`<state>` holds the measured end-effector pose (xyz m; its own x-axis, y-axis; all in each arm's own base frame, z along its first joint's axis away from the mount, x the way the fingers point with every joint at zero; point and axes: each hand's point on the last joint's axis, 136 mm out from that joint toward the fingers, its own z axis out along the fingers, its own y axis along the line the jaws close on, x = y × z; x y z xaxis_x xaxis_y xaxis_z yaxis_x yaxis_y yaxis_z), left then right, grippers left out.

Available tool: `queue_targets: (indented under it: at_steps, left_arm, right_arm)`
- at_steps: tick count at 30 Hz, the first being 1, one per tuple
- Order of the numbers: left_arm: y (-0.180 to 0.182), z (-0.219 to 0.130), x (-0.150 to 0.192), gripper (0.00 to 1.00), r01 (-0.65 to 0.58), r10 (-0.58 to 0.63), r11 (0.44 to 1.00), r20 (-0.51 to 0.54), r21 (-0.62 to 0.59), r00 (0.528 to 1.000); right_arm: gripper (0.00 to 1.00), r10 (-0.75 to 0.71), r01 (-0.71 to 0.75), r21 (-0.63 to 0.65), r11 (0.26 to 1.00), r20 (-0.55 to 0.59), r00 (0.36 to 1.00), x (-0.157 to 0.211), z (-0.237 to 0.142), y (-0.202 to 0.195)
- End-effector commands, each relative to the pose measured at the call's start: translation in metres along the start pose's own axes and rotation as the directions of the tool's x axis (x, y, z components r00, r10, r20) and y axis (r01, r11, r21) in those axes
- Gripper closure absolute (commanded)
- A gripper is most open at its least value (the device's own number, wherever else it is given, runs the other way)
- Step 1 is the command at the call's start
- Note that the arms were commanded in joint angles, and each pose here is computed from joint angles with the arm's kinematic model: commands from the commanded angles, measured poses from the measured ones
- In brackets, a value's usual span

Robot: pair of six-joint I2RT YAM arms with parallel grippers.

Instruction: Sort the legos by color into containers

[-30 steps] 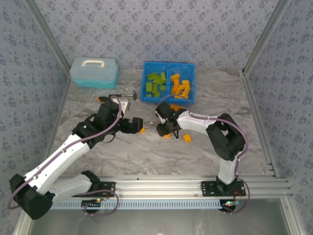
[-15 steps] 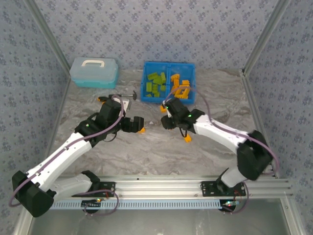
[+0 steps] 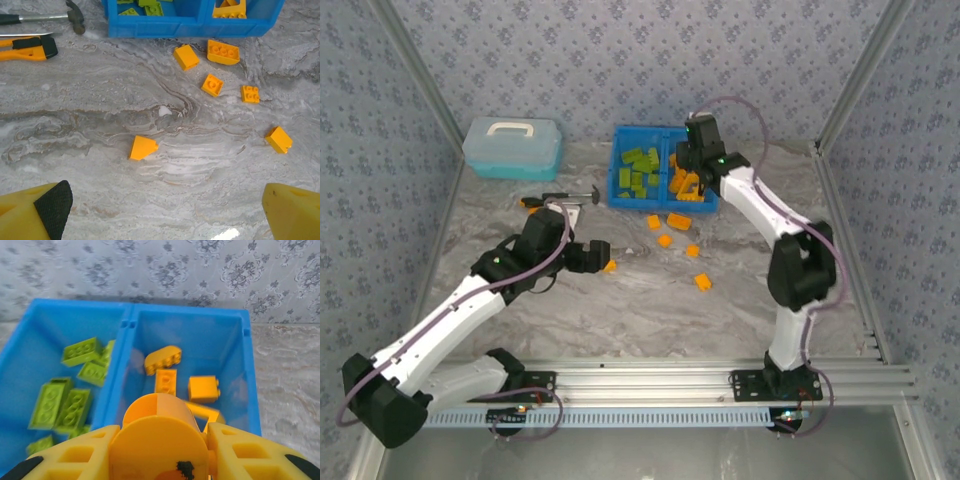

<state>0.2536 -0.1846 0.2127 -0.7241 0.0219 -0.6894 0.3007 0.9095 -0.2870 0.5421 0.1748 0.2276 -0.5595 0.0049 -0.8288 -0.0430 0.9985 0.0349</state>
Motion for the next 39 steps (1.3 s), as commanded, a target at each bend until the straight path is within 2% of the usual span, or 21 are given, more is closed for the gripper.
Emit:
queue_targets:
  at_steps: [1,5,8,12,16,19,25,27,32,35,36,39]
  left_arm:
    - [0.004,-0.009,0.002,0.01,0.029,-0.029,0.999,0.019,-0.013,0.999]
    - [0.011,-0.009,0.011,0.01,0.030,-0.030,0.999,0.007,-0.033,1.000]
    - [0.017,-0.007,0.020,0.01,0.026,-0.026,0.998,-0.013,-0.053,1.000]
    - [0.023,0.000,0.032,0.01,0.026,-0.030,0.997,-0.045,-0.077,0.999]
    - [0.027,0.007,0.039,0.01,0.025,-0.031,0.996,-0.062,-0.089,0.998]
    - [0.026,0.016,0.044,0.01,0.018,-0.025,0.997,-0.078,-0.081,0.997]
    - [0.027,0.040,0.062,0.01,0.006,-0.024,0.995,-0.182,-0.098,0.983]
    - [0.028,0.050,0.067,0.01,-0.002,-0.022,0.994,-0.219,-0.111,0.976]
    - [0.027,0.073,0.070,0.01,-0.042,0.005,0.991,-0.268,-0.130,0.964]
    - [0.027,0.091,0.072,0.01,-0.058,0.013,0.988,-0.296,-0.146,0.955]
    - [0.025,0.098,0.072,0.01,-0.066,0.021,0.988,-0.300,-0.141,0.954]
    - [0.023,0.120,0.069,0.01,-0.102,0.052,0.984,-0.311,-0.146,0.949]
  right_arm:
    - [0.68,-0.001,0.004,0.049,0.999,-0.075,0.997,0.003,0.037,-0.016]
    - [0.66,0.018,-0.010,0.064,0.998,-0.135,0.991,0.006,0.080,-0.022]
    - [0.61,0.042,-0.034,0.054,0.998,-0.167,0.985,0.010,0.098,-0.022]
    - [0.46,0.034,-0.029,0.041,0.999,-0.133,0.991,-0.009,0.096,-0.021]
    - [0.39,0.035,-0.034,0.017,0.999,-0.098,0.995,-0.034,0.067,-0.019]
    - [0.38,0.038,-0.038,0.009,0.999,-0.086,0.996,-0.044,0.041,-0.017]
    - [0.37,0.037,-0.040,-0.069,0.997,-0.042,0.998,-0.033,-0.033,0.001]
    - [0.36,0.039,-0.042,-0.127,0.991,-0.022,0.999,-0.017,-0.062,0.009]
    - [0.22,0.030,-0.022,-0.230,0.973,0.032,0.999,0.029,-0.132,0.021]
    - [0.14,0.046,-0.029,-0.254,0.967,0.059,0.997,0.046,-0.164,0.019]
    - [0.12,0.046,-0.036,-0.249,0.968,0.034,0.998,0.064,-0.166,0.016]
    - [0.07,0.071,-0.061,-0.266,0.962,0.030,0.997,0.084,-0.183,0.010]
